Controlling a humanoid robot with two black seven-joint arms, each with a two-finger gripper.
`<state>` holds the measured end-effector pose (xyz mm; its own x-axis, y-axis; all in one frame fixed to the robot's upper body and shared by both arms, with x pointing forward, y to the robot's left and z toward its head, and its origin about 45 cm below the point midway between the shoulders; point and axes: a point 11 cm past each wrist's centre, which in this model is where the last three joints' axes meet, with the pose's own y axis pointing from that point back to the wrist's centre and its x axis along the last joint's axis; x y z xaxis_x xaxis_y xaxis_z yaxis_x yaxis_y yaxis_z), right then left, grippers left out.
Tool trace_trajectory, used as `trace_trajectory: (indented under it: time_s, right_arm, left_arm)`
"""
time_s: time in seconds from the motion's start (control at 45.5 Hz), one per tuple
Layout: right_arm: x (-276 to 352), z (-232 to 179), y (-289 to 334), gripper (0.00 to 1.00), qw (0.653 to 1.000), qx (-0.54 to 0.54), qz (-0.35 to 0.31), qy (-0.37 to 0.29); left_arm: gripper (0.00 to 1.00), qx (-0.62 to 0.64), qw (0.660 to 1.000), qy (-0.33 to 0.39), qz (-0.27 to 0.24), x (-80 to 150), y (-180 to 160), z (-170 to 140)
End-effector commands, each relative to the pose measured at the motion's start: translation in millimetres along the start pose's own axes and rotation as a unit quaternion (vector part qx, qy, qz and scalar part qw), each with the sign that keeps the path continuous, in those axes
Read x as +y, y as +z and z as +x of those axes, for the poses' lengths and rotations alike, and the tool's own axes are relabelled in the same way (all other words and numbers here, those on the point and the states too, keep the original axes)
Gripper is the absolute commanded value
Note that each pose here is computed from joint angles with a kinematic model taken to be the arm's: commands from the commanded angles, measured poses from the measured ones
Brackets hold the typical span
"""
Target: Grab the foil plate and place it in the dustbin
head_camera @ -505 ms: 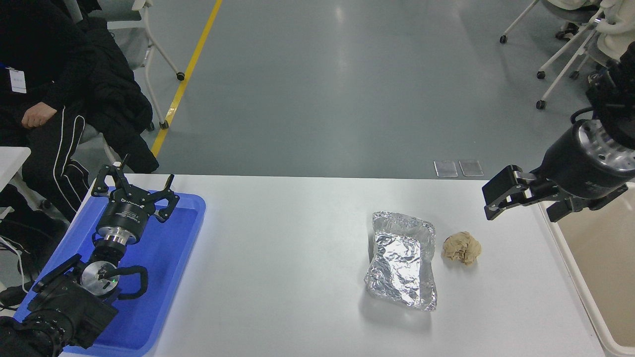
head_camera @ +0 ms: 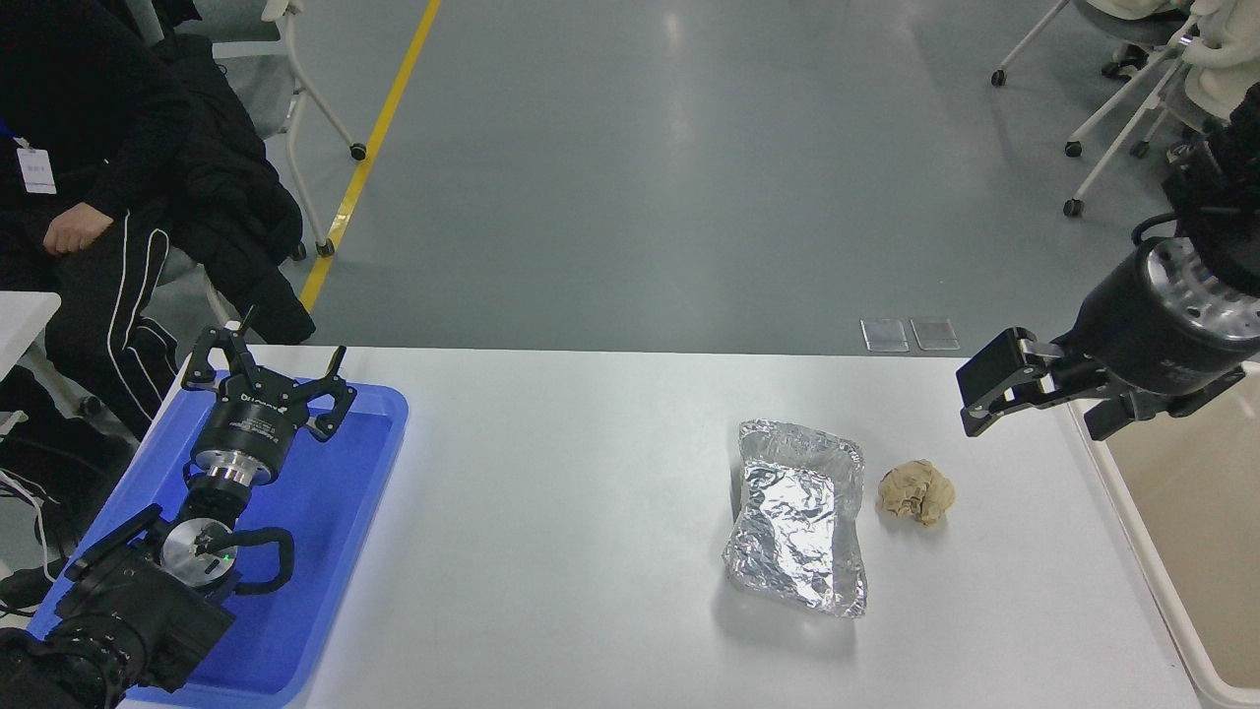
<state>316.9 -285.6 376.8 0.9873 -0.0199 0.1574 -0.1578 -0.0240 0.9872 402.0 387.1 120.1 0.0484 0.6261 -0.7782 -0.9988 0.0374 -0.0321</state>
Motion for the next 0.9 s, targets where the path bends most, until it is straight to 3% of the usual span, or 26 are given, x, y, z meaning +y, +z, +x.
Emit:
trace_trajectory:
  time_s: [0.0, 0.308, 0.879]
  right_arm:
    - [-0.9, 3.8, -4.0, 1.00, 1.000, 0.000, 0.007, 0.015]
    - [0.8, 22.9, -9.9, 1.00, 0.998, -0.003, 0.006, 0.060]
    - [-45.3, 19.1, -49.5, 1.00, 0.998, 0.047, -0.009, 0.039]
  left_arm:
    - [1.00, 0.000, 1.000, 0.000, 0.000, -0.2, 0.1, -0.2]
    - [1.00, 0.001, 1.000, 0.000, -0.001, -0.2, 0.3, -0.2]
    - [1.00, -0.001, 1.000, -0.001, 0.001, -0.7, -0.1, -0.8]
